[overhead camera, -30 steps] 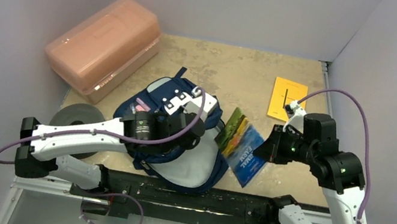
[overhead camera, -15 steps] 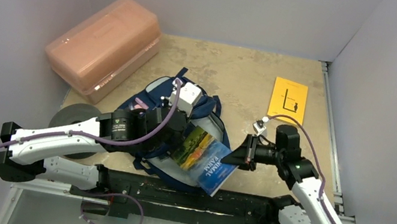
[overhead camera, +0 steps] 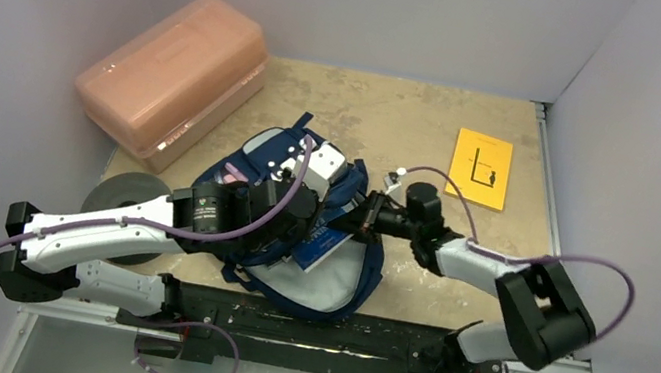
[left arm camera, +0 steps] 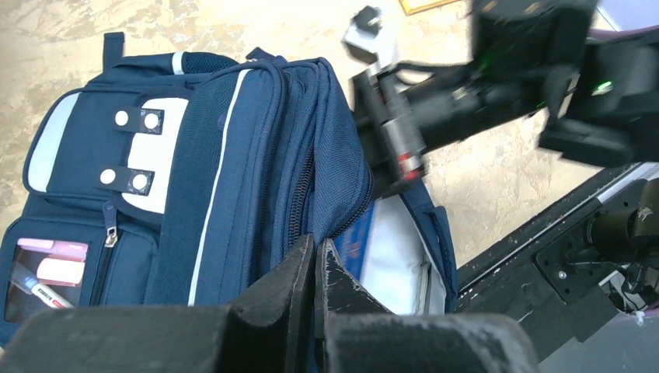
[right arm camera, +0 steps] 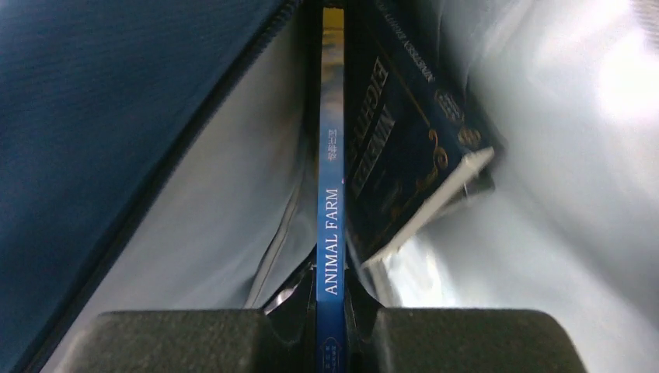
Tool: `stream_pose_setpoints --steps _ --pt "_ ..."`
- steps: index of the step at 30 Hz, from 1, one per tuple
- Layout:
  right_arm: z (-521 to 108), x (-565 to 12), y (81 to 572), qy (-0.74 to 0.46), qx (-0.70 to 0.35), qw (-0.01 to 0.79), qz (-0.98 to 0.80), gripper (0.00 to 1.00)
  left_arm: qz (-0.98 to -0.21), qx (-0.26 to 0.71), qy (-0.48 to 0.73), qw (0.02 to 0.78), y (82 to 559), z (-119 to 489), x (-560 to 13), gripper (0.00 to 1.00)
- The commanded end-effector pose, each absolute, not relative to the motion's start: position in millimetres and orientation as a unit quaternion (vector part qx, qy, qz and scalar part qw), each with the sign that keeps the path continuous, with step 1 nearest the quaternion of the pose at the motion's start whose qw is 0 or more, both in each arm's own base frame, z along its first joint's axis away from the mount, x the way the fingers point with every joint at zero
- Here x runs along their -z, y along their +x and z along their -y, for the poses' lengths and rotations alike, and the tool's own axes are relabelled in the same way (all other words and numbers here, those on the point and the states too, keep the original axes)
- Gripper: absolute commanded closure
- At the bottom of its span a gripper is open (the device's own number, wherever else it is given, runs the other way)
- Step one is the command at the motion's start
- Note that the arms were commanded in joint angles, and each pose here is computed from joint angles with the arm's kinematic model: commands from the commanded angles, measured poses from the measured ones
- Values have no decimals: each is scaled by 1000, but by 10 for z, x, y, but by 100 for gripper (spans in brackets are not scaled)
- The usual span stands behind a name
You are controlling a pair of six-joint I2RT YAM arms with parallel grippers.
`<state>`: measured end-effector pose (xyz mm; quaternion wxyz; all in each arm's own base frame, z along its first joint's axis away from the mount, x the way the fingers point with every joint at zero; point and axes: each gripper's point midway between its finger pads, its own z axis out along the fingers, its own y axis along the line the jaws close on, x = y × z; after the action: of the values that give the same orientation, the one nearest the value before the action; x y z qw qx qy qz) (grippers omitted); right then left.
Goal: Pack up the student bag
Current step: Place the book in the student bag.
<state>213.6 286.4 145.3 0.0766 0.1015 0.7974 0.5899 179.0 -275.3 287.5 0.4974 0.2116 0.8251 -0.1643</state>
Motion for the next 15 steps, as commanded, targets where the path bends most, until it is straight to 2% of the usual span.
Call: stream_pose_setpoints --steps 1,5,8,11,15 --pt "-3451 -1860 2635 95 -631 241 -731 100 -790 234 164 543 1870 2919 -3426 100" --pt "-3556 -1749 2936 109 -630 317 -700 94 -792 233 158 541 1873 2913 -3412 100" --pt "-3638 -1583 3034 78 -581 324 -743 73 -798 233 157 533 1847 2892 -3363 100" --pt "-3420 -1262 2930 66 -485 310 -815 47 -799 235 159 530 1830 2878 -3346 100" --pt "-3031 -1145 2699 21 -401 300 -865 26 -798 229 156 535 1848 2842 -3289 100"
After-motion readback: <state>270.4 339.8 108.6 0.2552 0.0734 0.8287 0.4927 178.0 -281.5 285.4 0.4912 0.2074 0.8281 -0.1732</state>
